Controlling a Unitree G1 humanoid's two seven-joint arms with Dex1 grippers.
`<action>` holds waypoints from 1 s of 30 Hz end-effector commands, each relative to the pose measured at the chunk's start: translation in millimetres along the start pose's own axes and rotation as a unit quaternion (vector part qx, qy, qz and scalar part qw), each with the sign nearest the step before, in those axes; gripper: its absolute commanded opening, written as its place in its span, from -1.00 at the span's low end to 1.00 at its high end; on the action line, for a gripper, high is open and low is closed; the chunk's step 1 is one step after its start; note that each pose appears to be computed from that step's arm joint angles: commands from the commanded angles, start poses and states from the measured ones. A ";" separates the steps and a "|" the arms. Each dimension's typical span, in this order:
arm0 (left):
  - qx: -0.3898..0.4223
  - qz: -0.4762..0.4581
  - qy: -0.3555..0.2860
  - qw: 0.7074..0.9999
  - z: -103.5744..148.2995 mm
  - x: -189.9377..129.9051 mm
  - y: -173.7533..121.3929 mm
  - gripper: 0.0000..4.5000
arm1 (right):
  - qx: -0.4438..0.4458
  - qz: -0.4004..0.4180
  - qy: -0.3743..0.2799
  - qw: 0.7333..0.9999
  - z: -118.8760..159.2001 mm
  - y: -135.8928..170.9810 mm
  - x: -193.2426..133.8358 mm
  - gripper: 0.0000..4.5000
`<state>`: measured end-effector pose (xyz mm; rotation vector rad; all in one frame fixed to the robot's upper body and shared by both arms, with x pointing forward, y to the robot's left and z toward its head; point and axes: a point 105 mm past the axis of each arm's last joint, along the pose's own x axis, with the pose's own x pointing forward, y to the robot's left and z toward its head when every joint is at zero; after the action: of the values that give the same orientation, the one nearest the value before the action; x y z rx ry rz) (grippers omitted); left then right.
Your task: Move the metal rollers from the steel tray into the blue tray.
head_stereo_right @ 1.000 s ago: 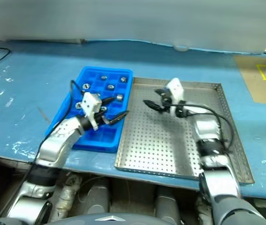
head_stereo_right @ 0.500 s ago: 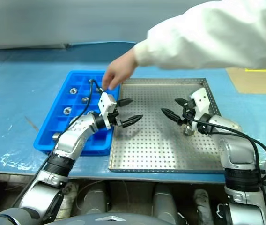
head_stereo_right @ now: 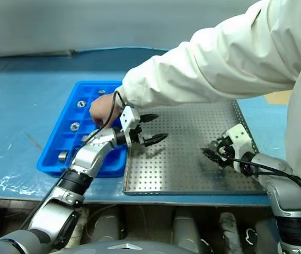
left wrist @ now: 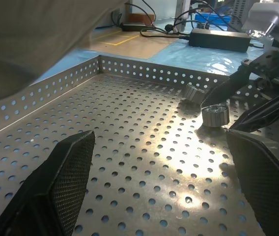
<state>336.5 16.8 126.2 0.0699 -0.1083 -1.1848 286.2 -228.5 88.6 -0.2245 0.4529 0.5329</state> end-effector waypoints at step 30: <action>0.030 0.198 -0.019 0.980 28.0 -71.1 46.7 0.99 | -0.057 0.227 -0.225 0.946 162.6 84.6 83.7 -0.21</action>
<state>352.9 92.7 137.1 0.0673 -0.1181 -0.8144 359.5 -77.4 171.9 -0.0769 0.0782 1.0065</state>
